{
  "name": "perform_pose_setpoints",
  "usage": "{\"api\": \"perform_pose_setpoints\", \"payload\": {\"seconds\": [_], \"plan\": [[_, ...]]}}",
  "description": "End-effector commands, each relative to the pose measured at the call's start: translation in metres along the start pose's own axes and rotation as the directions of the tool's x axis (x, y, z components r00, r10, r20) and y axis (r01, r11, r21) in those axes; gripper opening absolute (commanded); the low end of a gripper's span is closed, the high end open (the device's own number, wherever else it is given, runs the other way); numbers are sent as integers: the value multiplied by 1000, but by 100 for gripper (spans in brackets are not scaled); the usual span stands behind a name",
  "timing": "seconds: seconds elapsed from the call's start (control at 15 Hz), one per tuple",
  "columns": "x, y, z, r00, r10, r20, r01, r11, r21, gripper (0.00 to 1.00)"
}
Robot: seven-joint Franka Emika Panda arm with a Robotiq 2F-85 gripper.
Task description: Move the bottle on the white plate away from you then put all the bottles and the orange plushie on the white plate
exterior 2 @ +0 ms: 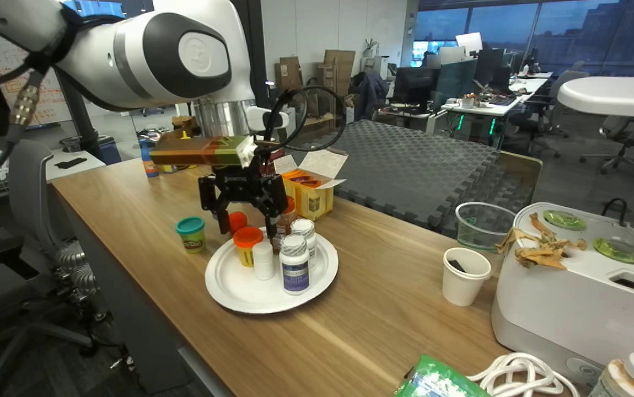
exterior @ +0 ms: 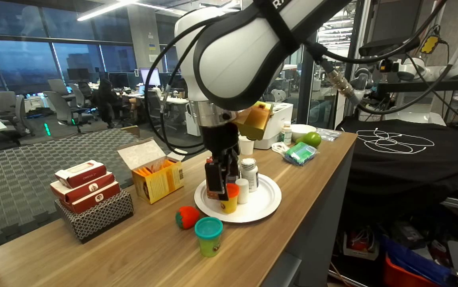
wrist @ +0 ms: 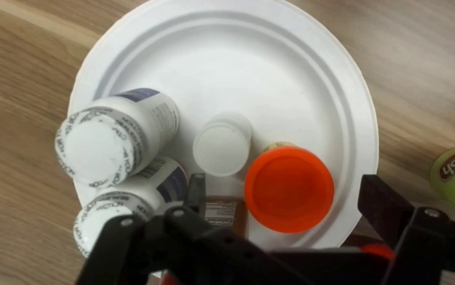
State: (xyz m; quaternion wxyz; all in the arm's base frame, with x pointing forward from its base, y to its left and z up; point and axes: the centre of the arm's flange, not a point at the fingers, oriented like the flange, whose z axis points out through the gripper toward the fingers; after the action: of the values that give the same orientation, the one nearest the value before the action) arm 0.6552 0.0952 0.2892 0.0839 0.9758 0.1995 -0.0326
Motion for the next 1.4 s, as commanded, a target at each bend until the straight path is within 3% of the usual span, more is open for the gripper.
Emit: {"api": "perform_pose_setpoints", "payload": {"seconds": [0.0,0.4,0.8,1.2,1.27,1.33], "plan": [[-2,1,-6,999,-17,-31,17,1000,13,100],[-11,3,-43,998,-12,-62,10,1000,-26,100],[-35,12,-115,999,31,-8,-32,999,-32,100],[-23,10,-187,999,30,-12,-30,999,-20,100],[-32,9,-153,1000,28,-8,-28,999,-31,100],[-31,9,-164,1000,28,-11,-29,999,-31,100]]}}
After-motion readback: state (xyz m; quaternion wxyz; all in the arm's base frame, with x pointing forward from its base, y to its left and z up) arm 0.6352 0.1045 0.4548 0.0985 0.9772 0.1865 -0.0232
